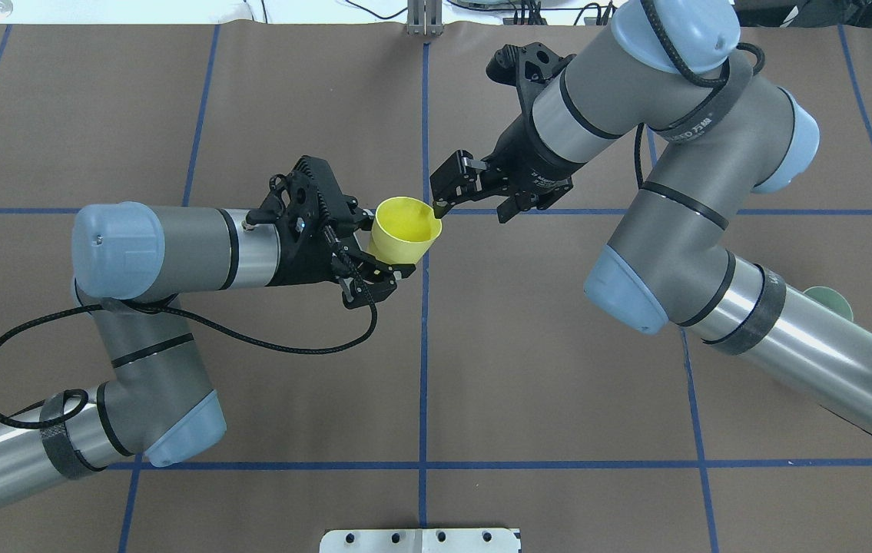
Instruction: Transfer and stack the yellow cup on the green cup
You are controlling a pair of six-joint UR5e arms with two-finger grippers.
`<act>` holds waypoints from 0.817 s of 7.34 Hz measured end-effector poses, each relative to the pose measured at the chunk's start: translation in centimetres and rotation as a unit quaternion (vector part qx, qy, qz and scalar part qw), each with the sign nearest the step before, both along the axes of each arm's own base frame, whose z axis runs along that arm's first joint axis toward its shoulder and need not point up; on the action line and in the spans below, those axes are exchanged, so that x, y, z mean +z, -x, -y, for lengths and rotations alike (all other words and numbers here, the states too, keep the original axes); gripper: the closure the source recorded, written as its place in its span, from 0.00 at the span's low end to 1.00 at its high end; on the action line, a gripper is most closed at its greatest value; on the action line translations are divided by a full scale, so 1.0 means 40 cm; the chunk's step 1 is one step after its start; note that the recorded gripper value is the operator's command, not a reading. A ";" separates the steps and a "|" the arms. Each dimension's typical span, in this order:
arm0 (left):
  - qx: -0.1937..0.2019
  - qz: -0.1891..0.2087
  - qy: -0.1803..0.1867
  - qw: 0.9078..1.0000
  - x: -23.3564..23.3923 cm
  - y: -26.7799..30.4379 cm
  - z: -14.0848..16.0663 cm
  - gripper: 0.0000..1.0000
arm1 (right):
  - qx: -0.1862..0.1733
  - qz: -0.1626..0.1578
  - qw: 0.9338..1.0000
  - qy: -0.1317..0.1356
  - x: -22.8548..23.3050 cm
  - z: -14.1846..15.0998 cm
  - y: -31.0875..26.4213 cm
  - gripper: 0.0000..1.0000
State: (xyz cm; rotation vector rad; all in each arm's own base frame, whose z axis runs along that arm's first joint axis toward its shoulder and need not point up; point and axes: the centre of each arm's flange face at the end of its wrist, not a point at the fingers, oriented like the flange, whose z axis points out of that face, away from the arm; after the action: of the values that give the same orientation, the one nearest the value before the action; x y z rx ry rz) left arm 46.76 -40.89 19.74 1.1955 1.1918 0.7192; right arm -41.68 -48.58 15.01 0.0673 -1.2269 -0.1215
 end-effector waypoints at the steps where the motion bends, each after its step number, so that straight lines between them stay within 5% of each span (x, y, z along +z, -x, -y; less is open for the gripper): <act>1: 0.002 -0.002 -0.002 1.000 -0.008 -0.005 -0.005 1.00 | 0.000 0.002 1.000 0.014 -0.007 -0.005 0.005 0.11; 6: 0.004 -0.013 -0.009 1.000 -0.045 -0.011 -0.011 1.00 | -0.033 0.011 0.998 0.046 -0.005 -0.040 0.015 0.23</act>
State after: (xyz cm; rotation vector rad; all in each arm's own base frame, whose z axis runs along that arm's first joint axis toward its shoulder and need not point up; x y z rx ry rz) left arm 47.22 -40.43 17.93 1.2186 1.2145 0.7234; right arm -42.28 -46.99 14.83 -0.0523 -1.2558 -0.1215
